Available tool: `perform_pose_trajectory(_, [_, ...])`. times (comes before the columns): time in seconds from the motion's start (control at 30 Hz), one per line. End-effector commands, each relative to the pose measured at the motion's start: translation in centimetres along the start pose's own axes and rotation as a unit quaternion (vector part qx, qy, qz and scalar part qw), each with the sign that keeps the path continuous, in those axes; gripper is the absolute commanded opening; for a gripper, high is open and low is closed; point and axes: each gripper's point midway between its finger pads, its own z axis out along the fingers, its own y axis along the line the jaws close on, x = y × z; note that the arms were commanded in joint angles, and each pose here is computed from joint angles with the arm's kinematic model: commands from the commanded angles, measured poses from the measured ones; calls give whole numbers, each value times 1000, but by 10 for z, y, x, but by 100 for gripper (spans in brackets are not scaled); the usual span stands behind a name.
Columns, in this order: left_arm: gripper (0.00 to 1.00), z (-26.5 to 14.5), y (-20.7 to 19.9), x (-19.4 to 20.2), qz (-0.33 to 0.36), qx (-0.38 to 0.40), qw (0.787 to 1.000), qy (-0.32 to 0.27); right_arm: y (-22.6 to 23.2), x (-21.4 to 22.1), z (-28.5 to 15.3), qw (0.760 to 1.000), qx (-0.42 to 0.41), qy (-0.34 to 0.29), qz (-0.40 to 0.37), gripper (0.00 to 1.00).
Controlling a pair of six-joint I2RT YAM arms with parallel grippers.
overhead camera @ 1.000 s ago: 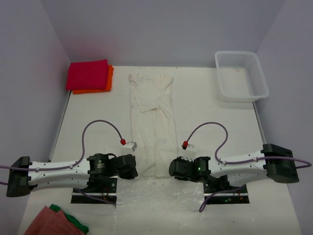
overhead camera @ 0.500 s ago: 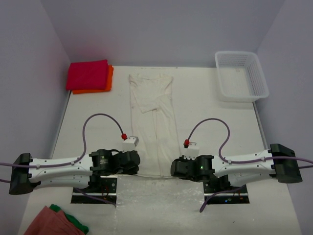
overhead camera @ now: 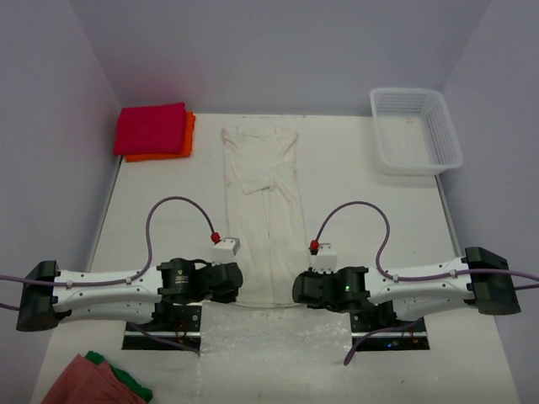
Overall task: Fold and stack the t-shirts
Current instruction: Grab the bottom of the folded rectangular tshirt with both arms, then fold the folded rectangular tshirt in 1/3 of the way
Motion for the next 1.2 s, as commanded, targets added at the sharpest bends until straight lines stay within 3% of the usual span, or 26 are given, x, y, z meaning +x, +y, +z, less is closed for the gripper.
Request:
perform_pose_trajectory(0.0, [0, -2, -2, -23, -7, -25, 998, -50, 13, -23, -5, 999, -17, -34, -21, 0])
perform_pose_trajectory(0.27, [0, -8, -27, -74, 10, -60, 993, -104, 42, -79, -22, 995, -47, -62, -62, 0])
perform_pose_trajectory(0.47, [0, -5, -5, -102, -11, -85, 990, -113, 52, -92, -11, 994, -40, -51, -86, 0])
perform_pose_trajectory(0.67, [0, -15, 14, -163, -12, -110, 982, -152, 47, -143, -7, 993, -30, -70, -94, 0])
perform_pose_trajectory(0.83, [0, -5, 26, -212, -17, -125, 978, -164, 48, -190, 1, 990, -31, -78, -114, 0])
perform_pose_trajectory(1.17, [0, 40, 45, -263, -21, -139, 978, -152, 40, -255, 38, 990, -33, -63, -120, 0])
